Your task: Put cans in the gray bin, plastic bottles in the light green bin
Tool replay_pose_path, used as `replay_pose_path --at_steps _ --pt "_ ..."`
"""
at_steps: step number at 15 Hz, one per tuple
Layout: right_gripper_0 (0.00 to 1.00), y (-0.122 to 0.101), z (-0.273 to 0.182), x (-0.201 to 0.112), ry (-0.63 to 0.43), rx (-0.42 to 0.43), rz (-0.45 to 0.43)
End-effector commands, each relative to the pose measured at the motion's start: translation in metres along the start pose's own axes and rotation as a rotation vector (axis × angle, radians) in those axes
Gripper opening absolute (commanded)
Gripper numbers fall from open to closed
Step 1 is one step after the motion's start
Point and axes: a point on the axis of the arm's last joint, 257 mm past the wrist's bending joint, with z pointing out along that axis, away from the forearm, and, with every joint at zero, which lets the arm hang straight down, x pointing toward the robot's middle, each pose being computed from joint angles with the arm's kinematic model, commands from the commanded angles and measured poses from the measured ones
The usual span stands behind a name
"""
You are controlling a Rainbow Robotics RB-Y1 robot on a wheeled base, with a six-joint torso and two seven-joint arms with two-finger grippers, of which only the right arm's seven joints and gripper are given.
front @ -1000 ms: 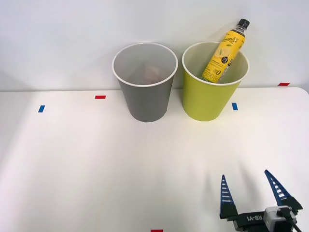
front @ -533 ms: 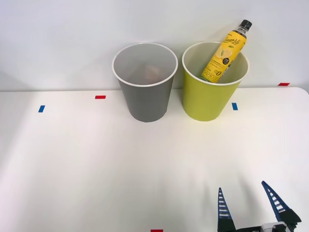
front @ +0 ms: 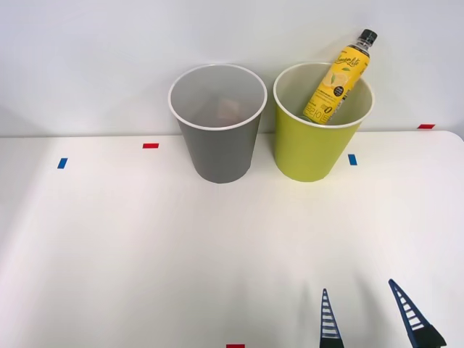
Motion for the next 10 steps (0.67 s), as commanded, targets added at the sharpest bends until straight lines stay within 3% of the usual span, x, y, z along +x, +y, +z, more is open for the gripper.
replay_pose_path --at_steps 1,10 --pt "1.0 -0.003 -0.006 0.004 0.021 0.019 -0.005" --pt "1.0 -0.005 -0.019 0.014 0.066 0.037 -0.01"
